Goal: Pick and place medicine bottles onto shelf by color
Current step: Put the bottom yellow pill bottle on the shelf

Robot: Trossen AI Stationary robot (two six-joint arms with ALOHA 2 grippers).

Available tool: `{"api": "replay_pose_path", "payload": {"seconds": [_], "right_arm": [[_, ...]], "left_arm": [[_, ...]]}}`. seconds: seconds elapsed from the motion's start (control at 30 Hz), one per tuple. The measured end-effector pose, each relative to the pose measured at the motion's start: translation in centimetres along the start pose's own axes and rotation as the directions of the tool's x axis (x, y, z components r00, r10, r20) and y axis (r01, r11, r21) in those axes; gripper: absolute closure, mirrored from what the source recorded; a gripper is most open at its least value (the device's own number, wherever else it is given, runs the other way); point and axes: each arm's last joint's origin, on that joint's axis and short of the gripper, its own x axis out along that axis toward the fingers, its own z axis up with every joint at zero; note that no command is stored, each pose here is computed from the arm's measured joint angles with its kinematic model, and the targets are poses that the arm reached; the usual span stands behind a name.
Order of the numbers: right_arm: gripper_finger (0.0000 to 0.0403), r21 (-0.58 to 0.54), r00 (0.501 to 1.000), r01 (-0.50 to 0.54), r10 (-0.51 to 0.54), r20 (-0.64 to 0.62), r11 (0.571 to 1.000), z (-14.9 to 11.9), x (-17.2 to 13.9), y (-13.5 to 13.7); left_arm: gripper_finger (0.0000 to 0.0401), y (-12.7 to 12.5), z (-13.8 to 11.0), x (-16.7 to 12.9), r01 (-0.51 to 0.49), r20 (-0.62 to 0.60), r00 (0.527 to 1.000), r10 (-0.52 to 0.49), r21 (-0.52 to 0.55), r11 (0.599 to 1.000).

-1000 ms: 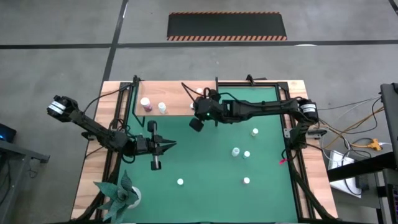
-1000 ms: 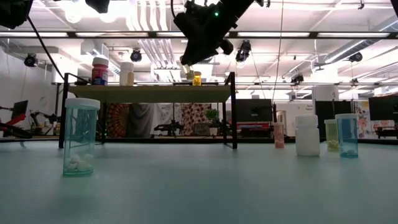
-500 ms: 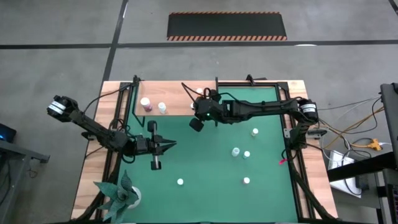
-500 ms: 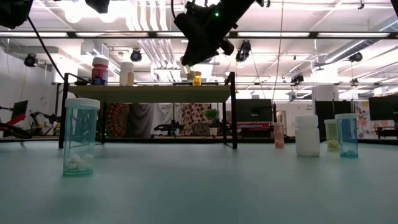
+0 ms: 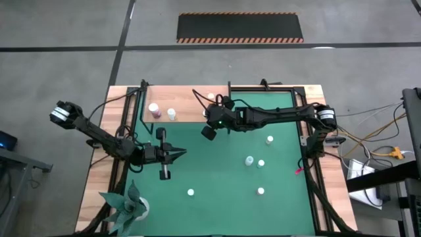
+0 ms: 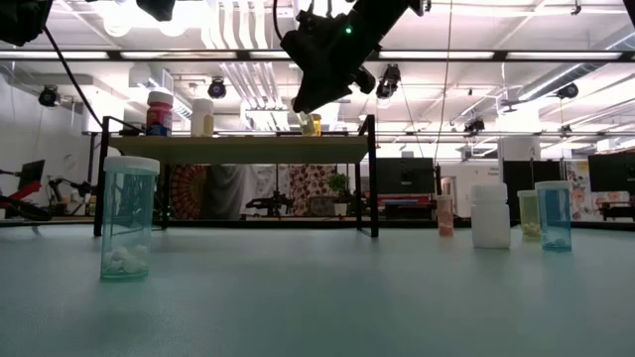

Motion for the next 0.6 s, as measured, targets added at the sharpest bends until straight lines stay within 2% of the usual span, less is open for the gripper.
{"api": "replay_pose_path", "payload": {"seconds": [0.6], "right_arm": [[0.0316, -0.003, 1.0, 0.002, -0.002, -0.002, 1.0, -0.22, 0.12, 0.02]], "left_arm": [[0.0393, -0.01, 0.0, -0.01, 0.001, 0.0, 1.0, -0.001, 0.0, 1.0]]}}
